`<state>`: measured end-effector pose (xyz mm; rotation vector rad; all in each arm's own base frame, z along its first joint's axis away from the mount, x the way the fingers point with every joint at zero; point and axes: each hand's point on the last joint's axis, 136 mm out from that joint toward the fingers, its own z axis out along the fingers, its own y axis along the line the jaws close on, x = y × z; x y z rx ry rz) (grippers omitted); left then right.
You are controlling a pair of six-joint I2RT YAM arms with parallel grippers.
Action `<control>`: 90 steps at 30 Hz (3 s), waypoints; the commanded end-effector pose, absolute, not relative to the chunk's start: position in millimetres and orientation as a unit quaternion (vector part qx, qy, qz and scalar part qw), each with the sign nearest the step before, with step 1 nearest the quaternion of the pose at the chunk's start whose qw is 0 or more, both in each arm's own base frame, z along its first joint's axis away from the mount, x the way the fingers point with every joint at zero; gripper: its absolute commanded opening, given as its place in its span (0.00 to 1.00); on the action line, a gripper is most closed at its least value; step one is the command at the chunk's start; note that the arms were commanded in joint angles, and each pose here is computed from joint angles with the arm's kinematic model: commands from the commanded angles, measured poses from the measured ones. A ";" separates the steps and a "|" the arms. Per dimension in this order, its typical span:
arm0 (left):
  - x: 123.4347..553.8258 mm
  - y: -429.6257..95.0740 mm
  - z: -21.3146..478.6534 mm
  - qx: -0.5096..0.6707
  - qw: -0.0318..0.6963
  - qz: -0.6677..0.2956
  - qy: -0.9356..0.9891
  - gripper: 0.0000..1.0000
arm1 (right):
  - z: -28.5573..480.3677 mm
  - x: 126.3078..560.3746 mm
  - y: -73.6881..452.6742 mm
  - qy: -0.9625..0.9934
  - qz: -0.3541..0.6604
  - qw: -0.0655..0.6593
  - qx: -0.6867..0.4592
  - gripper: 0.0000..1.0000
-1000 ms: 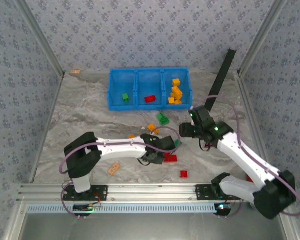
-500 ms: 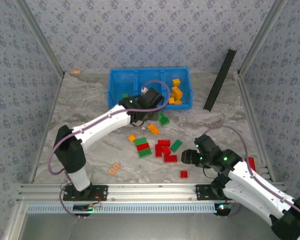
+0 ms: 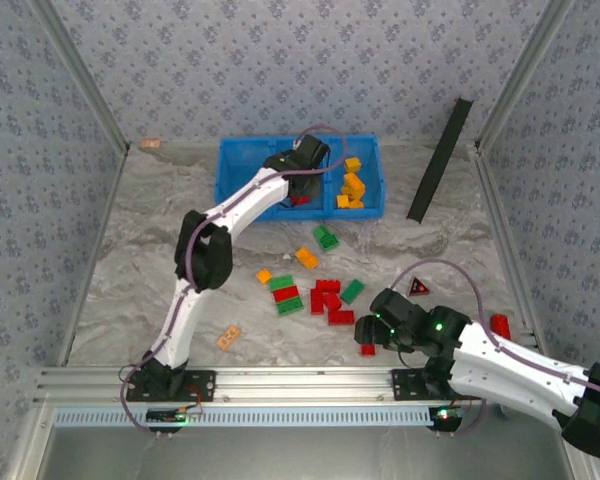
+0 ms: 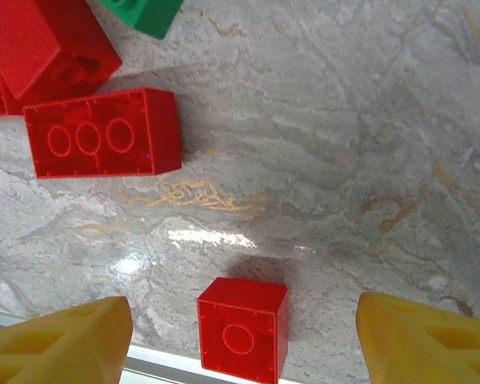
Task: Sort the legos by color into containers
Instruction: Place the lego in the container, then pick up the lego from the bottom-center of the table, then place the lego in the container.
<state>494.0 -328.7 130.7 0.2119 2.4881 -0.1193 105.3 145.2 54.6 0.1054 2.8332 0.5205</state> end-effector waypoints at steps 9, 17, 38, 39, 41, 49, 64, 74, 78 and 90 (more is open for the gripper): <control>517.7 -321.6 114.2 0.081 0.294 -0.048 0.951 0.17 | 35.2 96.2 139.9 0.983 0.128 0.125 0.049 0.76; 515.1 -321.6 99.2 0.080 0.278 -0.047 0.956 0.18 | 23.7 93.7 141.3 0.987 0.105 0.110 0.049 0.73; 516.9 -323.2 151.7 0.089 0.310 -0.070 0.944 0.54 | 7.0 86.6 139.4 0.990 0.089 0.098 0.046 0.43; 516.6 -324.4 160.6 0.091 0.316 -0.074 0.941 0.54 | 7.9 86.9 140.0 0.990 0.088 0.098 0.043 0.41; 515.3 -323.7 180.1 0.097 0.328 -0.080 0.936 0.55 | 11.1 88.7 141.6 0.990 0.086 0.101 0.039 0.36; 480.0 -292.1 286.0 0.123 0.386 -0.078 0.911 0.57 | 56.3 116.3 144.4 0.989 0.073 0.127 0.000 0.28; 302.0 -131.8 245.7 0.022 0.364 0.009 0.931 0.66 | 223.3 354.0 225.7 0.931 0.105 0.312 -0.160 0.28; 220.5 -91.1 180.3 -0.056 0.304 -0.026 0.951 0.68 | 207.3 473.3 295.0 0.913 0.078 0.337 -0.215 0.27; 209.1 -95.1 171.1 -0.059 0.285 -0.036 0.956 0.69 | 171.2 502.5 309.7 0.917 0.061 0.324 -0.224 0.27; 199.0 -127.3 143.6 -0.038 0.249 -0.041 0.967 0.73 | 94.0 525.9 314.7 0.931 0.040 0.279 -0.230 0.33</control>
